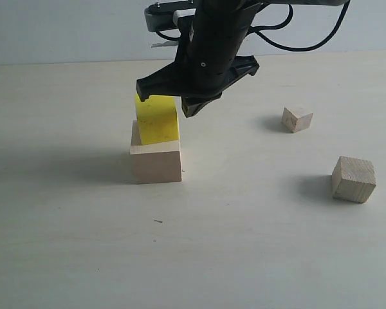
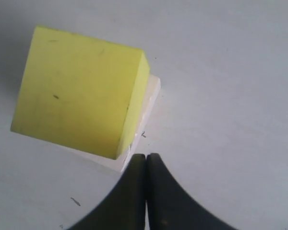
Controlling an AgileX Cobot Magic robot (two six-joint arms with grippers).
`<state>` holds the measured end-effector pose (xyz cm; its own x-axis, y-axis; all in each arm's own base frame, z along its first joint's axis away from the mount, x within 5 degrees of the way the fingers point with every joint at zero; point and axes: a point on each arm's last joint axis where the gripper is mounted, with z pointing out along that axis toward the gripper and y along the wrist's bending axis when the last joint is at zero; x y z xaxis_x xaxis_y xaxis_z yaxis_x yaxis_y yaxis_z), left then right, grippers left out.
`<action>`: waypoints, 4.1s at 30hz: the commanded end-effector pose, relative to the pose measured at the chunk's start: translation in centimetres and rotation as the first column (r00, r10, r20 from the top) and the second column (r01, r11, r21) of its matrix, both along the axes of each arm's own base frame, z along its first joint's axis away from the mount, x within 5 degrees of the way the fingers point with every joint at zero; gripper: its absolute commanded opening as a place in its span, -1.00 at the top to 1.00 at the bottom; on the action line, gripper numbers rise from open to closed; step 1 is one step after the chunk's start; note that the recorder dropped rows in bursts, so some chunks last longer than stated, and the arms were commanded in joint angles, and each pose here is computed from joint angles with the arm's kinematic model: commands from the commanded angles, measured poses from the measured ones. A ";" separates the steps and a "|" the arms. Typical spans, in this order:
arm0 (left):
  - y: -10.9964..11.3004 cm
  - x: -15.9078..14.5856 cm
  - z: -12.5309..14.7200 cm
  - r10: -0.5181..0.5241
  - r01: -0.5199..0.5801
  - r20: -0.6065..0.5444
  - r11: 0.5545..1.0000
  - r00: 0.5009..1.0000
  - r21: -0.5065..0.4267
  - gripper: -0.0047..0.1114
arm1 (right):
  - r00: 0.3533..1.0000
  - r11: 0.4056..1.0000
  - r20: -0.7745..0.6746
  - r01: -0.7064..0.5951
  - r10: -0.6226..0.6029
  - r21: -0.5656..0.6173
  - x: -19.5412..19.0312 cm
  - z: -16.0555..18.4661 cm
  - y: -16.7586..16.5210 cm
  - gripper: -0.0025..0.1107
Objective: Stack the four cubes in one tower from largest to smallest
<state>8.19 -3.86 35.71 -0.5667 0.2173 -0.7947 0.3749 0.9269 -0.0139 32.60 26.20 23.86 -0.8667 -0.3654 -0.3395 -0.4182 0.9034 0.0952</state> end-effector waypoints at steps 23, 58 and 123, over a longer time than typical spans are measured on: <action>-0.1 0.1 0.0 -0.004 0.004 0.009 1.000 1.000 -0.010 -0.12 | 1.000 0.999 -0.003 -0.029 0.029 -0.044 0.5 -1.6 0.0 0.96; -0.1 0.0 0.0 -0.002 0.002 0.001 1.000 1.000 -0.005 -0.12 | 0.991 0.997 0.116 -0.076 0.073 0.021 1.8 -2.3 1.1 0.96; -3.9 5.2 -2.3 -0.005 0.010 -0.112 0.999 0.994 0.046 -0.12 | 0.914 0.884 0.032 0.399 -0.404 -0.245 -6.0 2.3 -21.3 0.14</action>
<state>13.28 -7.66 33.51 -0.6471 0.2681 -0.7137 0.3843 0.9232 -0.0016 26.42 5.00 26.91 -0.9508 -0.0621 -0.3036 -0.0214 0.9905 -0.1355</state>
